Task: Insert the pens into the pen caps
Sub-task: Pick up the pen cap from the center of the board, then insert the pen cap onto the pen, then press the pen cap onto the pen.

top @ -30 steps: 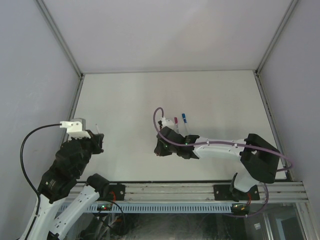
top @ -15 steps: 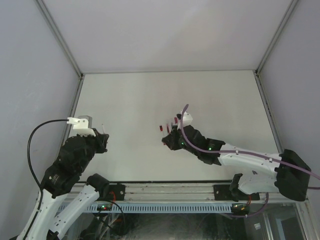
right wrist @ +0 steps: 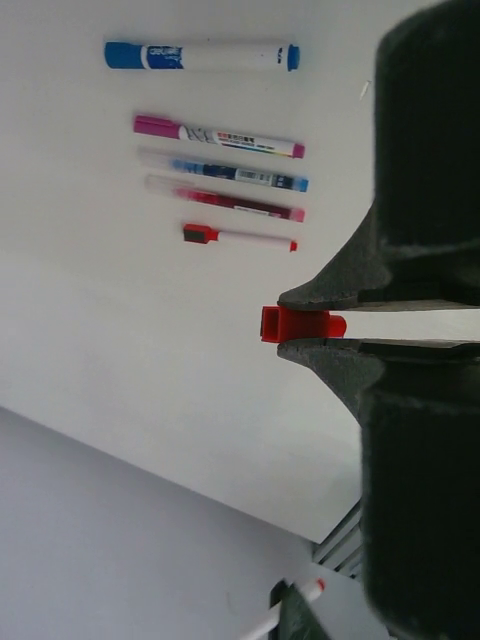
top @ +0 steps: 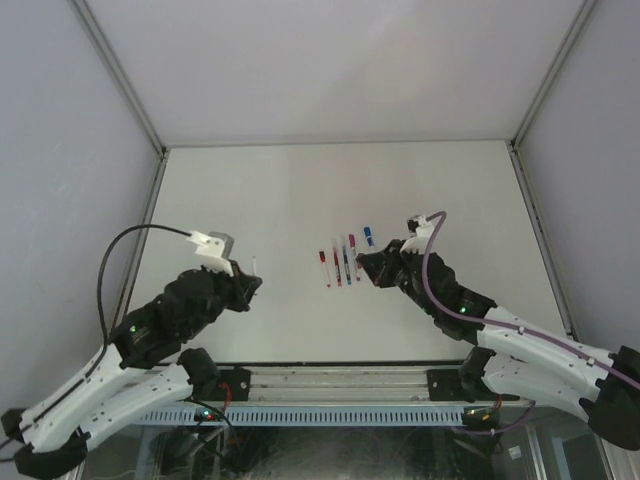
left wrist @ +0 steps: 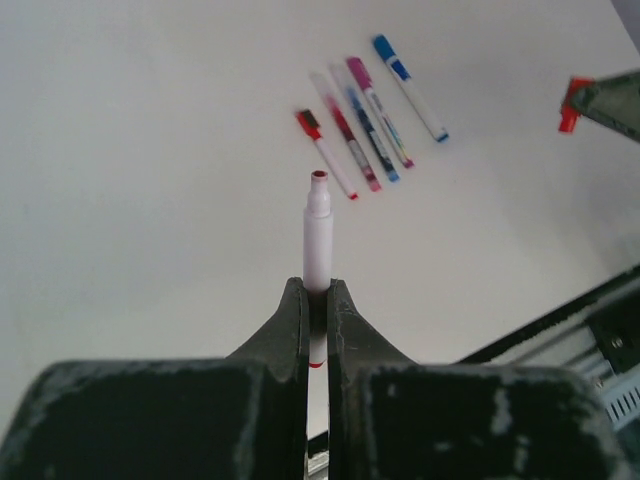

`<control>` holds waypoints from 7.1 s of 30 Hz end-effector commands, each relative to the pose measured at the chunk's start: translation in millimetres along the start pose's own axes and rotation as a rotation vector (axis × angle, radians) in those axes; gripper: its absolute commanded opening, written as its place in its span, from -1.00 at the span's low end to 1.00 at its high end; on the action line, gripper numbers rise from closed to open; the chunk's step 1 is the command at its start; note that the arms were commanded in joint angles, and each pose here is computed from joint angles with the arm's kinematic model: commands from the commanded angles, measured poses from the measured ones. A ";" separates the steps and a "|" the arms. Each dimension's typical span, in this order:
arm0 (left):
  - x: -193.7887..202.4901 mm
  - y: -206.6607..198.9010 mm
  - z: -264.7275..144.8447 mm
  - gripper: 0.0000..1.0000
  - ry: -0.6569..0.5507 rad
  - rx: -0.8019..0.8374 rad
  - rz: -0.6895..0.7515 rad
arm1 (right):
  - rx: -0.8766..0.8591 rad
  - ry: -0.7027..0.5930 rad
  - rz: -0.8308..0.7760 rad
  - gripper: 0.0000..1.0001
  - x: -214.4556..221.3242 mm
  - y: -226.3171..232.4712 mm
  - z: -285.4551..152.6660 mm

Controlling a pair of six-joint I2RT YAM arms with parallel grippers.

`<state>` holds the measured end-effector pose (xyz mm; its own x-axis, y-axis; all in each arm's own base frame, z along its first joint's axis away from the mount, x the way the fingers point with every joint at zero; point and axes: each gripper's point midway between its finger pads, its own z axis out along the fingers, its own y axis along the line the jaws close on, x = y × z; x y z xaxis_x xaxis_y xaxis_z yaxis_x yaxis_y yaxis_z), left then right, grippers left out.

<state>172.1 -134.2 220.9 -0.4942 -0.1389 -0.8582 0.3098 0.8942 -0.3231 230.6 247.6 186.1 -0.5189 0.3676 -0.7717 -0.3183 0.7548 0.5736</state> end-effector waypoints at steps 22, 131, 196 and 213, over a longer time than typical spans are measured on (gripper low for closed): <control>-27.1 -52.2 11.8 -0.99 -0.165 0.147 0.053 | -0.281 -0.135 0.113 -1.00 -52.6 51.2 -8.5; -22.6 -135.9 -7.7 -1.00 -0.172 0.583 0.161 | -0.952 -0.255 -0.130 -1.00 -90.7 222.5 -61.0; -52.8 -134.6 -21.6 -1.00 -0.250 0.566 0.100 | -0.836 -0.116 -0.185 -1.00 -14.0 203.0 -41.6; -80.6 -131.2 -43.7 -1.00 -0.360 0.590 0.047 | -0.793 0.123 -0.177 -1.00 72.8 188.3 -42.7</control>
<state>119.4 -229.2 280.7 -0.3330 -0.0903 -0.9386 0.7753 0.5404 -0.3270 142.1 375.2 327.9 -0.3172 0.4233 -0.8486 -0.8685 0.2297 0.4392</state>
